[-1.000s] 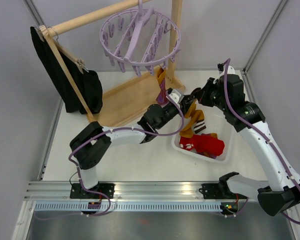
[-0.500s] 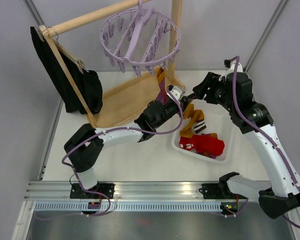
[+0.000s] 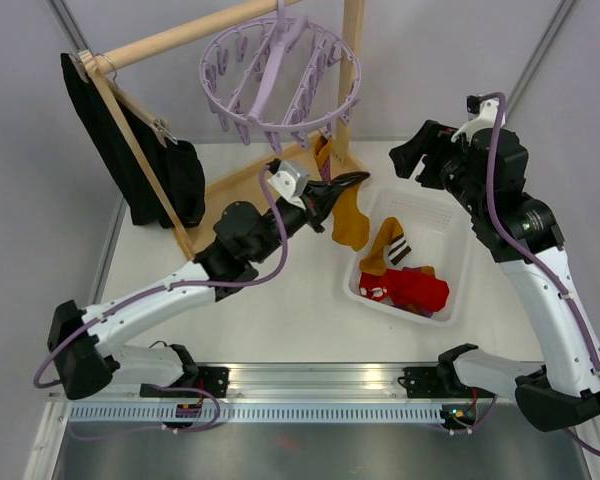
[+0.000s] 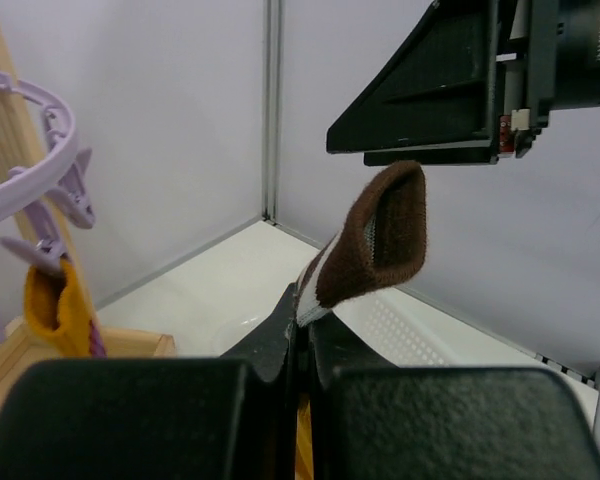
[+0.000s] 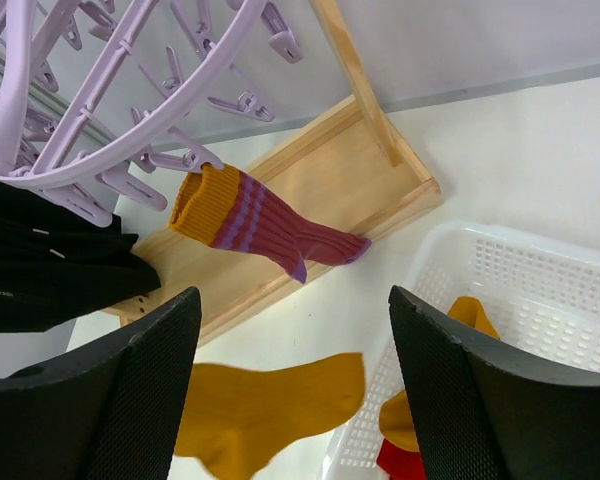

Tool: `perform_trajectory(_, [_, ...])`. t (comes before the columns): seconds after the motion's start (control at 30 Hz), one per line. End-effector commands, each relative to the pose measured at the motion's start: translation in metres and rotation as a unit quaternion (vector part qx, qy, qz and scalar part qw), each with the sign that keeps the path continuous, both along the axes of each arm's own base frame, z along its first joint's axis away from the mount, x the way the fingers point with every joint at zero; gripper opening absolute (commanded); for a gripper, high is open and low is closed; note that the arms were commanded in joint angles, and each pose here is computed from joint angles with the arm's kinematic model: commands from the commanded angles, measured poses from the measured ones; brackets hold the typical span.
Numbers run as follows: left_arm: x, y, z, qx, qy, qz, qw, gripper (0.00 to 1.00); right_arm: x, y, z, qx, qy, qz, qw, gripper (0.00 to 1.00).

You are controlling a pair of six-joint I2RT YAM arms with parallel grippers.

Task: Clip the socks to the hanger
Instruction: Pick up the sock from the bin.

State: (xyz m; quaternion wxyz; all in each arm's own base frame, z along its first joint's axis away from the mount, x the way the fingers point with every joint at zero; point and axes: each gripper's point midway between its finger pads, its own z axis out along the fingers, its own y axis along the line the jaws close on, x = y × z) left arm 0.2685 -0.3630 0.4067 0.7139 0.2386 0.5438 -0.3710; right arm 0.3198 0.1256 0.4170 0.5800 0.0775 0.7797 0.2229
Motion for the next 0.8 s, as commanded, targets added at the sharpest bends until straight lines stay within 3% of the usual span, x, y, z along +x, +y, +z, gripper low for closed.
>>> perform_trajectory(0.0, [-0.013, 0.031, -0.008, 0.008, 0.046, 0.022, 0.999, 0.02, 0.005, 0.001, 0.023, -0.001, -0.035, 0.004, 0.999, 0.82])
perform_trajectory(0.17, [-0.020, 0.077, -0.036, 0.037, 0.105, 0.083, 0.990, 0.02, 0.016, 0.026, 0.020, -0.012, -0.041, 0.047, 0.998, 0.81])
perform_trajectory(0.3, [-0.036, 0.111, -0.035, 0.033, 0.116, 0.104, 0.987, 0.02, 0.020, 0.068, 0.018, -0.029, -0.046, 0.083, 0.995, 0.81])
perform_trajectory(0.77, [-0.049, 0.175, -0.063, 0.044, 0.187, 0.189, 0.963, 0.02, 0.011, 0.164, 0.017, -0.074, -0.096, 0.130, 0.984, 0.72])
